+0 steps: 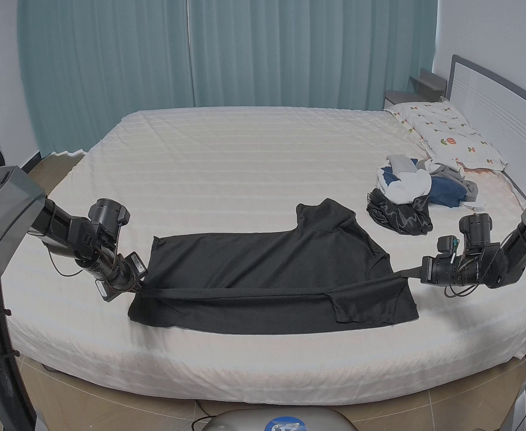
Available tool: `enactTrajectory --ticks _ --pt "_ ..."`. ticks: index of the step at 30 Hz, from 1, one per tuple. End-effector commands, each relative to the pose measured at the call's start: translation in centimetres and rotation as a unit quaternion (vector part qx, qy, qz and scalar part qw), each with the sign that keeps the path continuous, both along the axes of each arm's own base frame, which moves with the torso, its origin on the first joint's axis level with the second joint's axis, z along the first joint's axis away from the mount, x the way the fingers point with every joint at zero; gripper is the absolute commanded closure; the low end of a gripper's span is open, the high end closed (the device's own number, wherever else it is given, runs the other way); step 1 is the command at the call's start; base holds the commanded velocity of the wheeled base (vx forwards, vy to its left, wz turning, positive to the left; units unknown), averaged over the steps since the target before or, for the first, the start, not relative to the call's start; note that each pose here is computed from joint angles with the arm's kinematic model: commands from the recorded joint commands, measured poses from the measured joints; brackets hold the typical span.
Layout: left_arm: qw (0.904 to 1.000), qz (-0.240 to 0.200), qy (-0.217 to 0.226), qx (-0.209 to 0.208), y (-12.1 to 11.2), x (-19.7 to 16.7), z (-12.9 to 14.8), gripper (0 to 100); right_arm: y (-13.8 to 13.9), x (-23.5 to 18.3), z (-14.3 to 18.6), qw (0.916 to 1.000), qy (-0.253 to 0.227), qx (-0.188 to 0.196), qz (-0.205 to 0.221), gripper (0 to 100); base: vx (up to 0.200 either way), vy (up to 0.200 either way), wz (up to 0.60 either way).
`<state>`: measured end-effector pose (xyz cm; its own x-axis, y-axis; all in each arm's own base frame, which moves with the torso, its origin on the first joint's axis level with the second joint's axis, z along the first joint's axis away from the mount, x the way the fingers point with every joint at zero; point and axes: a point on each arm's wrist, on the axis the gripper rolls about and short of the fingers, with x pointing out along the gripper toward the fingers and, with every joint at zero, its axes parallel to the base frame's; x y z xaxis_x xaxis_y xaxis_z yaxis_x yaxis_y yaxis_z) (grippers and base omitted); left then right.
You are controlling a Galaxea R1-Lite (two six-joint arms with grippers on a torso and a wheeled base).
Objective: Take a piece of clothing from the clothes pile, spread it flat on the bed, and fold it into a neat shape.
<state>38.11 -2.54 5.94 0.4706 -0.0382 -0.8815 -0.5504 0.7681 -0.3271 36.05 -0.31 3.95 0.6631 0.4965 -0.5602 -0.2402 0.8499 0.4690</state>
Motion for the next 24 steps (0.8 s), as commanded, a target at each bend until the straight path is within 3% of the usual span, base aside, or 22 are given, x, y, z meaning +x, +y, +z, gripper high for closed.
enactTrajectory --ticks 1,6,16,24 --pt "0.9999 0.000 -0.016 -0.002 0.1 -0.9 1.7 100 0.1 -0.3 0.9 0.9999 -0.011 0.000 0.001 100 0.000 0.000 0.00" --pt "0.9995 0.008 -0.032 -0.005 0.4 0.2 1.9 100 0.1 0.6 0.2 1.0000 -0.008 0.000 0.001 100 0.000 0.000 0.00" --pt "0.9999 0.013 0.000 -0.008 -0.1 4.0 -3.2 100 0.4 3.2 -2.7 0.9998 0.007 0.014 -0.012 100 0.000 0.000 0.00" --pt "0.9987 0.042 -0.015 -0.026 -0.1 6.1 -4.3 100 0.4 4.3 -4.8 0.9997 0.009 0.004 -0.023 100 0.000 0.000 0.00"
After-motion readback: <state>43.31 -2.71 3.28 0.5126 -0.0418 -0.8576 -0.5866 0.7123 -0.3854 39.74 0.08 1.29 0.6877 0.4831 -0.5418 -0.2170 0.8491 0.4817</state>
